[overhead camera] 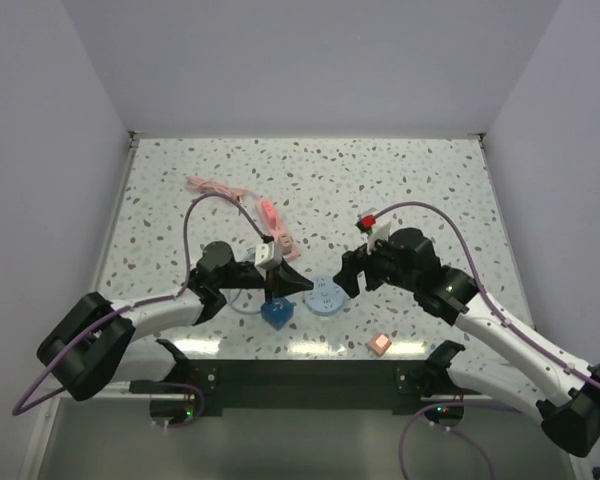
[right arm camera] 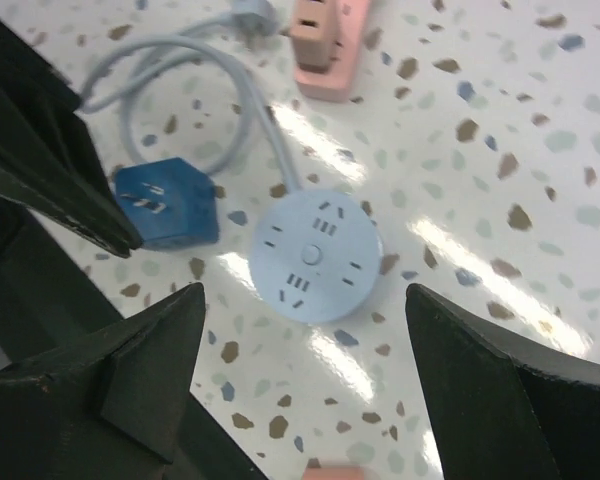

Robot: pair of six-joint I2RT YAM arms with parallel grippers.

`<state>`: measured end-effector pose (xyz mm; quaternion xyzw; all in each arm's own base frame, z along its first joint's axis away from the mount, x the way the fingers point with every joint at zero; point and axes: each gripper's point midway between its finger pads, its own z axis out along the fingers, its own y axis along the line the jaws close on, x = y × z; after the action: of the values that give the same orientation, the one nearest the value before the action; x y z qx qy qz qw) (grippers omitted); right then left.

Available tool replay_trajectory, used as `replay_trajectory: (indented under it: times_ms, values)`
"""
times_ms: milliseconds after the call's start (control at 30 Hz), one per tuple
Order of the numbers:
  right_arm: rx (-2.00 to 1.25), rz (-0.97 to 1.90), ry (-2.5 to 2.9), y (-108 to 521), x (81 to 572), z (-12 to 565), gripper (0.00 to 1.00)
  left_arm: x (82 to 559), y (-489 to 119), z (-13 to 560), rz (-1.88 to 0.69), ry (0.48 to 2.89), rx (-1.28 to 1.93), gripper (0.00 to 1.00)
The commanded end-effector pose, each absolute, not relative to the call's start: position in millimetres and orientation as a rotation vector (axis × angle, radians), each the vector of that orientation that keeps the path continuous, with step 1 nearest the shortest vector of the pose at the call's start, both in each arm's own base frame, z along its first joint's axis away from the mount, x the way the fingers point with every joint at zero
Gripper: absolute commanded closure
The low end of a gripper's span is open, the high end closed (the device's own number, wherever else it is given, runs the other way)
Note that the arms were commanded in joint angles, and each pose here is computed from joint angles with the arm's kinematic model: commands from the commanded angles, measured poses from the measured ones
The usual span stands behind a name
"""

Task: Insert the plug

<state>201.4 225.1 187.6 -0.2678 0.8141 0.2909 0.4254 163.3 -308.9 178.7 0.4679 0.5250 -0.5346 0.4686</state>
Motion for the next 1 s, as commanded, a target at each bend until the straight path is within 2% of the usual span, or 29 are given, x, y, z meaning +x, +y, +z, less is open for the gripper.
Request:
replay_trajectory:
  times_ms: [0,67,100,167,200,300,400,633,967]
  values:
    - [-0.438,0.485,2.143,182.2,214.5,177.0,0.15,185.0,-317.5,178.9,-1.242,1.352,1.044,0.95]
    - [-0.355,0.457,2.150,173.2,215.7,177.2,0.13,184.8,-330.9,170.2,-1.177,1.375,1.045,0.85]
    - [-0.327,0.453,2.136,169.7,215.9,181.7,0.12,183.4,-336.0,165.7,-1.157,1.392,1.043,0.67]
    - [-0.281,0.423,2.115,163.0,219.7,190.3,0.11,171.9,-351.5,157.3,-1.148,1.403,1.068,0.59]
    - [-0.272,0.420,2.108,161.7,220.2,193.4,0.11,168.1,-356.9,161.8,-1.167,1.375,1.058,0.50]
    - [-0.228,0.405,2.093,159.2,225.3,200.4,0.11,154.1,-377.1,155.7,-1.219,1.388,1.051,0.34]
    - [-0.180,0.385,2.080,156.4,230.7,203.0,0.11,147.2,-400.4,140.7,-1.152,1.461,1.023,0.30]
    - [-0.142,0.385,2.028,150.9,233.2,218.0,0.11,150.9,-435.7,113.6,-1.088,1.616,0.858,0.30]
    - [-0.151,0.392,2.007,149.6,231.4,221.6,0.11,120.4,-478.4,71.3,-1.023,1.742,0.944,0.29]
